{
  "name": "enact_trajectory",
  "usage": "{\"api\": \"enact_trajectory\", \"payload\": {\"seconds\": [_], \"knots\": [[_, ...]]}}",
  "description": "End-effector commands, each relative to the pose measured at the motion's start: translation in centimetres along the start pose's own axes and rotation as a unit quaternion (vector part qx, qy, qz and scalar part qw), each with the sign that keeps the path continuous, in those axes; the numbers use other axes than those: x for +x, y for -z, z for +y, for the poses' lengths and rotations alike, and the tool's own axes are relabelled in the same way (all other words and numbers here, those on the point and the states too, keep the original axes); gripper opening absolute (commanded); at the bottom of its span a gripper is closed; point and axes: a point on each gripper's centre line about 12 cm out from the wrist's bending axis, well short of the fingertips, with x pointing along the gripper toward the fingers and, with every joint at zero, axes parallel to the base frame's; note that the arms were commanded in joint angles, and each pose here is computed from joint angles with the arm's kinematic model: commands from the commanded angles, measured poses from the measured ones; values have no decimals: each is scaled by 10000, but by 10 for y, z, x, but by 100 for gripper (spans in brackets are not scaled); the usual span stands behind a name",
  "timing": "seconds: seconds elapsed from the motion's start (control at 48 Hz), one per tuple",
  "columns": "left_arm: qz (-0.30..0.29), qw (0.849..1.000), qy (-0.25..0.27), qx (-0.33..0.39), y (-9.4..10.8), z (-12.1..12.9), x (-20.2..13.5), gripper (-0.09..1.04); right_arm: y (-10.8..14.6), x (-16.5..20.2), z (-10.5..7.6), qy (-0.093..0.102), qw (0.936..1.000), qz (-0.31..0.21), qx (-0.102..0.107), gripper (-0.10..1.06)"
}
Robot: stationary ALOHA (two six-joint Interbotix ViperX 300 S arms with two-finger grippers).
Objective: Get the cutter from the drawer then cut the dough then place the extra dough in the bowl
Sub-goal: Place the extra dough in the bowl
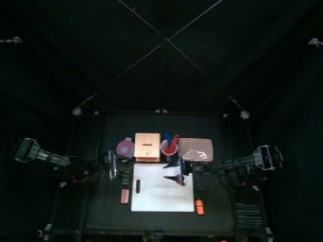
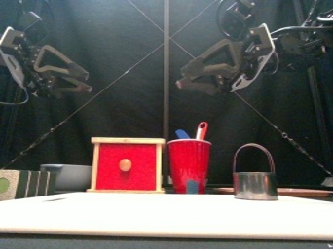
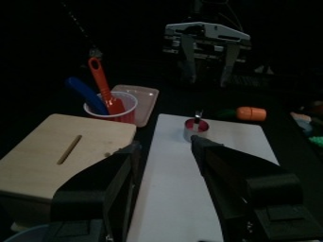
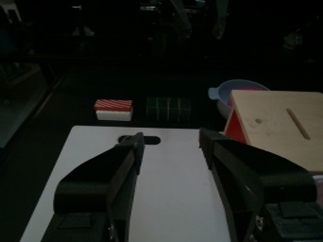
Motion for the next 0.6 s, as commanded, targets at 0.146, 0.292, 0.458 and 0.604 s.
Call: {"api": "enact_trajectory", "payload": {"seconds": [0.146, 0.292, 0.458, 0.604], "knots": [[-237, 9997, 42, -30, -16, -6, 9, 84, -7, 0, -7, 131, 9999, -45, 72, 86], [-279, 9996, 43, -54, -20, -6, 10, 84, -3, 1, -10, 166, 9997, 163, 66, 86], [-266, 9996, 34, -73, -19, -6, 10, 84, -2, 2, -11, 178, 9995, 263, 44, 86], [-217, 9997, -5, -105, -16, -4, 9, 84, -3, 2, -12, 182, 9995, 256, 39, 86]]}}
